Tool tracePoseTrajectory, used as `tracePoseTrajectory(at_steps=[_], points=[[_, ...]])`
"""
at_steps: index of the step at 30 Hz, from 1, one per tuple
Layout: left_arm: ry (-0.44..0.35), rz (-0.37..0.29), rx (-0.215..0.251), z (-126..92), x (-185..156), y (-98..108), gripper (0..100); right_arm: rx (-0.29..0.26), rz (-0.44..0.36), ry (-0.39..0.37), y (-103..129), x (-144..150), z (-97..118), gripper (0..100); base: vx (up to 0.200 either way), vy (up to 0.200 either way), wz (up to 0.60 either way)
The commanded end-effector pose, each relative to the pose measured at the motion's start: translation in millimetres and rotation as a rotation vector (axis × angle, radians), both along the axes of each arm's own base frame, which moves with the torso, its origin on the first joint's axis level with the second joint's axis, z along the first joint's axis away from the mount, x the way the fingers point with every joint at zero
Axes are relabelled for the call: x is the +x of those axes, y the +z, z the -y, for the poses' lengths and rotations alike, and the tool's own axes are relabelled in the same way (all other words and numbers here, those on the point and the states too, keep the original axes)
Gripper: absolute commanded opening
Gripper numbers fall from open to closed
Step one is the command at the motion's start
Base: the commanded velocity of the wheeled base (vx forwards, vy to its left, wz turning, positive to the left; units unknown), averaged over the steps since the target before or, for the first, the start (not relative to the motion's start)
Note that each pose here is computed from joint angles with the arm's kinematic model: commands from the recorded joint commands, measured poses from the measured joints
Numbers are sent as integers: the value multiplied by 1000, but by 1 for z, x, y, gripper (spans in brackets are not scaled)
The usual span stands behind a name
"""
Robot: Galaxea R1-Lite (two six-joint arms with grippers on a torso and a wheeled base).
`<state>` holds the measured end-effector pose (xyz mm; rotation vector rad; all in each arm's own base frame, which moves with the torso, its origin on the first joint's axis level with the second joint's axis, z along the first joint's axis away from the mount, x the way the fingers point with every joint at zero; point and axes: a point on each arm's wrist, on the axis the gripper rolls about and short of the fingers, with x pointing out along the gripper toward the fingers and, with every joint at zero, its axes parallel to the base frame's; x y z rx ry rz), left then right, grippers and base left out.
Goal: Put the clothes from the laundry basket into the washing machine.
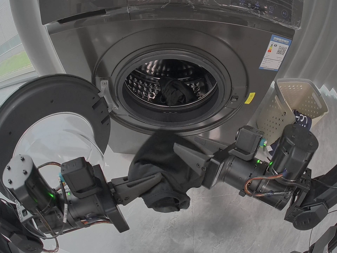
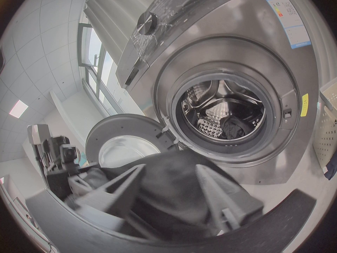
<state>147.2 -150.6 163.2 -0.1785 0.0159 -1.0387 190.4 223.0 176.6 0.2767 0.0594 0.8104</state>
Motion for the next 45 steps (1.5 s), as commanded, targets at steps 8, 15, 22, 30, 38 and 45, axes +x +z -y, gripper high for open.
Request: tracePoseTrajectory(at_steps=[8, 15, 22, 30, 38, 45], points=[[38, 91, -164, -8, 7, 25, 0, -87, -37, -19, -20, -9, 18, 100, 0, 0, 0], [36, 64, -182, -9, 7, 24, 0, -104, -37, -20, -25, -11, 21, 100, 0, 0, 0], [36, 59, -194, -12, 7, 26, 0, -126, -54, -20, -33, -10, 20, 100, 0, 0, 0], [15, 63, -192, -12, 6, 26, 0, -134, -27, -72, -39, 9, 20, 100, 0, 0, 0], [1, 88, -212, -11, 6, 29, 0, -101, 17, -102, -42, 25, 16, 100, 0, 0, 0], [4, 91, -215, -11, 8, 29, 0, -119, 1, -47, -50, 15, 4, 100, 0, 0, 0]])
